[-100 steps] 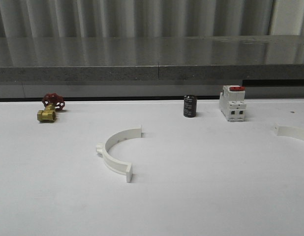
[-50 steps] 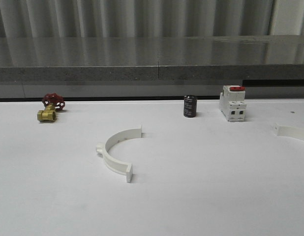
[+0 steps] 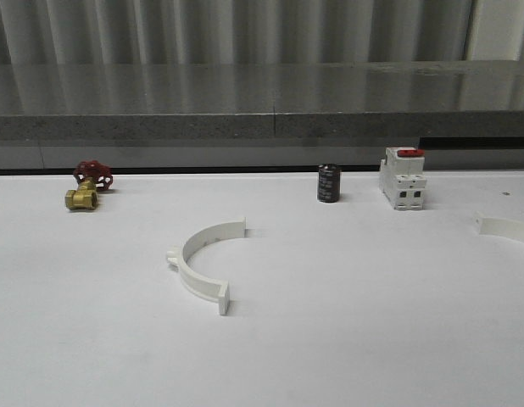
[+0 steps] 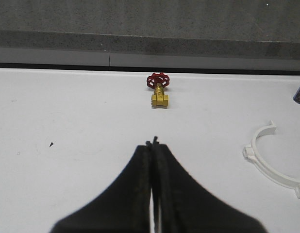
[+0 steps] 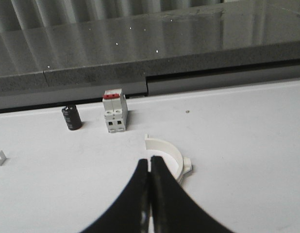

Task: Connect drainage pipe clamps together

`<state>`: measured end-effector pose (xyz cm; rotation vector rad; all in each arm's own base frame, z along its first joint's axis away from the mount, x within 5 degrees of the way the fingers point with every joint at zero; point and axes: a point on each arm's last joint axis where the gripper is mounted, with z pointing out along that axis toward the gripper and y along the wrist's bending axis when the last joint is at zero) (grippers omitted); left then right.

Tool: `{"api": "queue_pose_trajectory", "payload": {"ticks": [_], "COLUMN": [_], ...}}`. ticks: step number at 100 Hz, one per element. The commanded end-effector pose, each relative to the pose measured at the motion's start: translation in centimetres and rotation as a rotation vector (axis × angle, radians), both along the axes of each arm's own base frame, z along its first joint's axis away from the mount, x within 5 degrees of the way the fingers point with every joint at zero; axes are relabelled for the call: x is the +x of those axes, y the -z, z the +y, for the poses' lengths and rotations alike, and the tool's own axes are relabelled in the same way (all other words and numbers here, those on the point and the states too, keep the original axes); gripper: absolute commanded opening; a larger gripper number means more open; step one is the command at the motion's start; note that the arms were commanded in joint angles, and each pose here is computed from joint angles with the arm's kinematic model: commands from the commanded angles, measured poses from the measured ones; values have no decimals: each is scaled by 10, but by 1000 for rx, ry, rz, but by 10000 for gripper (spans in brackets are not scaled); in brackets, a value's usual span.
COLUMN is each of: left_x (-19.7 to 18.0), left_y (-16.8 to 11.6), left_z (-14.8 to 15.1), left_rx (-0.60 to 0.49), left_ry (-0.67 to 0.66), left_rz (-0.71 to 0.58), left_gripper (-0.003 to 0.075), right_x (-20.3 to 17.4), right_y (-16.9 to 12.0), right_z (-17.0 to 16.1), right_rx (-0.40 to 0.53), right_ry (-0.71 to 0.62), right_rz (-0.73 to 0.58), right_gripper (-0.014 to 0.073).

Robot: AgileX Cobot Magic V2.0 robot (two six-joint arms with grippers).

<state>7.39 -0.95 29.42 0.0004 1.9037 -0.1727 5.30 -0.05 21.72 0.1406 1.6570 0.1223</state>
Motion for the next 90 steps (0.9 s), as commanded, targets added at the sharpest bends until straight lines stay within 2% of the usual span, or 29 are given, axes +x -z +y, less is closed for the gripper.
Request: {"api": "queue_pose_trajectory", "payload": {"ticks": [1, 14, 40, 48, 63, 79, 84, 90], "left_x": [1, 1, 1, 1, 1, 1, 1, 1], "left_y": [-16, -16, -16, -16, -16, -16, -16, -16], "left_z": [-1, -1, -1, -1, -1, -1, -1, -1], "left_rx": [-11, -11, -11, -11, -11, -11, -11, -11], "left_ry": [7, 7, 7, 7, 7, 7, 7, 7], "left_rz": [-99, -99, -99, -99, -99, -99, -99, -99], "left_gripper": [-20, -20, -20, -20, -20, -20, -20, -20], "right_x": [5, 19, 65, 79, 107, 126, 130, 133], "right_y": [-26, -46, -78, -86, -91, -82, -79, -75], "right_z": [-1, -1, -2, -2, -2, -2, -2, -2], "right_rx": [-24, -24, -23, -23, -23, -23, -23, -23], "right_ry": [7, 7, 13, 14, 14, 13, 12, 12], "right_rz": [-52, 33, 362, 416, 477, 552, 573, 592], "right_gripper": [-68, -68, -68, -68, -68, -57, -25, 55]}}
